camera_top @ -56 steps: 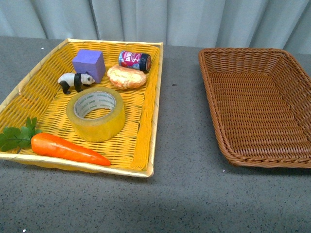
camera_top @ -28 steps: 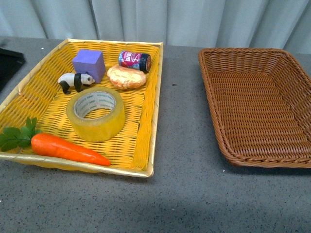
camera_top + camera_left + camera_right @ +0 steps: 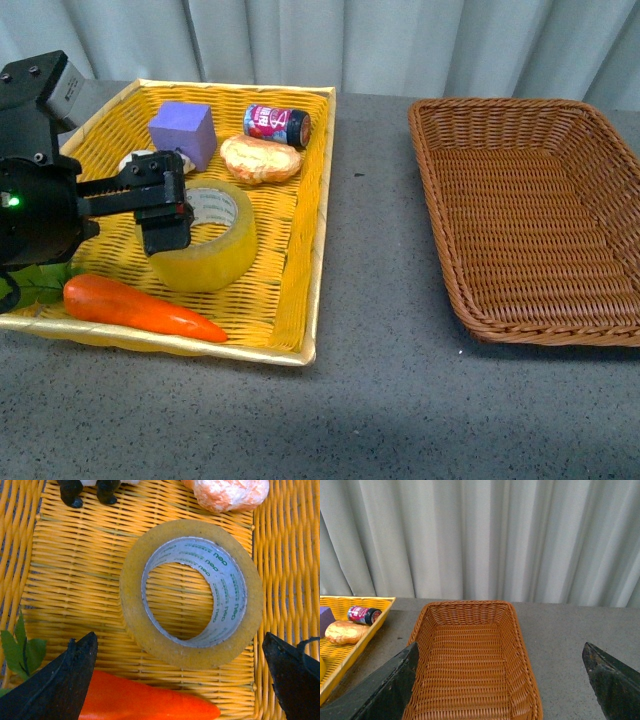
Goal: Move tape to another basket
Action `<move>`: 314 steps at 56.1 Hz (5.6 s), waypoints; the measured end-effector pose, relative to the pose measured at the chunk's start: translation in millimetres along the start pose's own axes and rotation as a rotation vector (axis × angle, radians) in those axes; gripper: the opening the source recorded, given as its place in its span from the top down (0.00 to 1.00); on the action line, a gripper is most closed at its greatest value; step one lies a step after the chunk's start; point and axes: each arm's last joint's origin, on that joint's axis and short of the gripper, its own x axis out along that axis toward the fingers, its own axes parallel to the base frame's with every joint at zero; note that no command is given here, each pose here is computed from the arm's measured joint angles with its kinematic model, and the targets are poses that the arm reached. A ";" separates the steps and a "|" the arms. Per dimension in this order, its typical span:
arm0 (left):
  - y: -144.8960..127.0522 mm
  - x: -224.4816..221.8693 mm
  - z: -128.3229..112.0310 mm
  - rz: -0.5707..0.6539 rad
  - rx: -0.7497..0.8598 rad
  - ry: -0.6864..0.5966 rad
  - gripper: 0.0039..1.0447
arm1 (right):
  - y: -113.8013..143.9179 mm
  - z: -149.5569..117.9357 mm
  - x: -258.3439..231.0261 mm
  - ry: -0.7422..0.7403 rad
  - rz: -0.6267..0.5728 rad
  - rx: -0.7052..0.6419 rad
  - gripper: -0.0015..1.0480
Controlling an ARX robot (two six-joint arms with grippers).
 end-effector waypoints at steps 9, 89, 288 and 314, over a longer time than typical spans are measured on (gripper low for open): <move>-2.4 14.1 5.1 0.012 -0.003 0.060 0.06 | 0.0 0.0 0.0 0.000 0.000 0.000 0.09; -11.3 41.2 29.6 0.093 -0.050 0.091 0.85 | 0.0 0.0 0.0 0.000 0.000 0.000 0.09; -153.0 8.7 61.5 -0.157 0.168 -0.031 0.85 | 87.6 44.9 337.4 0.848 0.830 -0.349 0.09; -153.0 8.7 61.5 -0.157 0.168 -0.031 0.85 | 106.0 24.8 343.1 0.905 0.861 -0.365 0.09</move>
